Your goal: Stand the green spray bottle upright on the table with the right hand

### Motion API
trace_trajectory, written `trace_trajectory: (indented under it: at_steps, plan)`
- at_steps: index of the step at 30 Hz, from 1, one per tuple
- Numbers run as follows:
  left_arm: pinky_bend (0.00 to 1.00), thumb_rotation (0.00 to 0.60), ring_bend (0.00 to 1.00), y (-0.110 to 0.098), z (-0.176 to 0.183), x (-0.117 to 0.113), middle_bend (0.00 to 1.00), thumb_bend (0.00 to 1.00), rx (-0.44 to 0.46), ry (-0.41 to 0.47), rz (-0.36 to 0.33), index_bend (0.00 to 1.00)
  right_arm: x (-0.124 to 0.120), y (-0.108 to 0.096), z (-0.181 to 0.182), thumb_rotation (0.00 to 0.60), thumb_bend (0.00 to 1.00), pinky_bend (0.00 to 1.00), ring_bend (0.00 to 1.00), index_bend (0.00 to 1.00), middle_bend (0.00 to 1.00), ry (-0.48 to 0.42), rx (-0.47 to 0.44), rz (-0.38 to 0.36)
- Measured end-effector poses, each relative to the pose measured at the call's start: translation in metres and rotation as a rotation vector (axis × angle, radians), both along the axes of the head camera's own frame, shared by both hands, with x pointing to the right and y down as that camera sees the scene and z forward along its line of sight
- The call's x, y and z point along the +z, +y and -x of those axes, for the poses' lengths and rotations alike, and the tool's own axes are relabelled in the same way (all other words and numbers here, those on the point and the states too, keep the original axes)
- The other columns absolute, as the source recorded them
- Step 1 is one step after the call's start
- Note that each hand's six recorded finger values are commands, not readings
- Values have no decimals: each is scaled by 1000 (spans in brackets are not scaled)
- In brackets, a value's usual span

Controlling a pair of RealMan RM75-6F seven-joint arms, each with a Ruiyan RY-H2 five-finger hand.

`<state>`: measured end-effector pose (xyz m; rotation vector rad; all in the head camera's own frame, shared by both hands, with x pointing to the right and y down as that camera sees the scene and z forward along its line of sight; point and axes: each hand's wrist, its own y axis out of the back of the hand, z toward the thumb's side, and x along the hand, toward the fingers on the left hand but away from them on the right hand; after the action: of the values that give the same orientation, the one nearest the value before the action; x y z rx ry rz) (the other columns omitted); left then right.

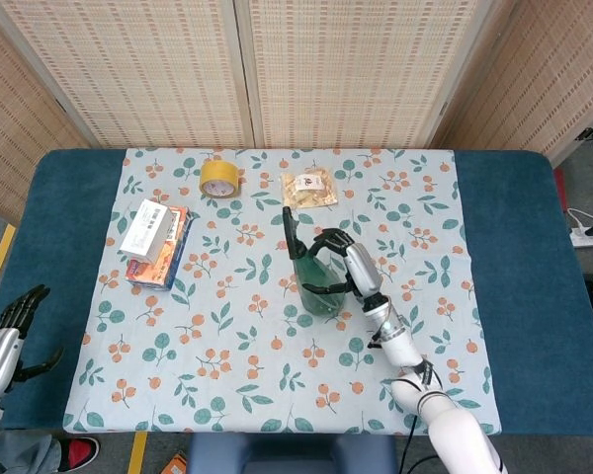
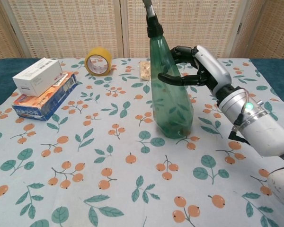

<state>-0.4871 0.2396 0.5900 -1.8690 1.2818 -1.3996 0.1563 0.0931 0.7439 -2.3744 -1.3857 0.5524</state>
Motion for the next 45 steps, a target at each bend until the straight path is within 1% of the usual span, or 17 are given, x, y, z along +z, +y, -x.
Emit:
trace_trajectory:
  at_steps: [8,13,19,21,28,32,35,37,39,41,45]
  plan:
    - [60,600,0,0,-3,-1,0,302,5,17,-2,0,-6,9,-17,600,0,212,275,701,579,9,23,-36]
    - [61,600,0,1,-3,-3,0,302,3,25,-4,0,-7,10,-21,600,0,212,261,648,578,19,23,-40]
    - [61,600,0,1,-3,-3,0,301,5,27,-7,0,-6,12,-24,600,0,212,245,552,552,35,31,-41]
    - [60,600,0,1,-4,-3,0,301,5,28,-9,0,-5,13,-26,600,0,212,224,495,525,45,29,-42]
    - [56,600,0,1,-4,-4,0,301,1,33,-10,0,-3,17,-33,600,0,212,169,379,457,77,6,-35]
    - [57,600,0,1,-4,-4,0,301,2,36,-12,0,-2,19,-35,600,0,212,120,268,388,86,-7,-27]
    - [56,600,0,1,-4,-5,0,301,5,37,-14,0,-2,21,-36,600,0,208,90,207,348,96,-18,-22]
    - [57,600,0,1,-5,-6,0,302,8,40,-18,0,-2,22,-38,600,0,192,66,147,316,102,-24,-22]
    - [56,600,0,1,-6,-7,0,302,12,43,-22,0,-2,22,-39,600,0,166,32,64,270,108,-34,-19]
    - [56,600,0,1,-7,-8,0,301,14,46,-25,0,-3,23,-41,600,0,134,7,12,225,117,-44,-17]
    - [55,600,0,1,-9,-9,0,301,17,53,-32,0,-4,22,-46,600,0,69,0,0,151,139,-66,-15]
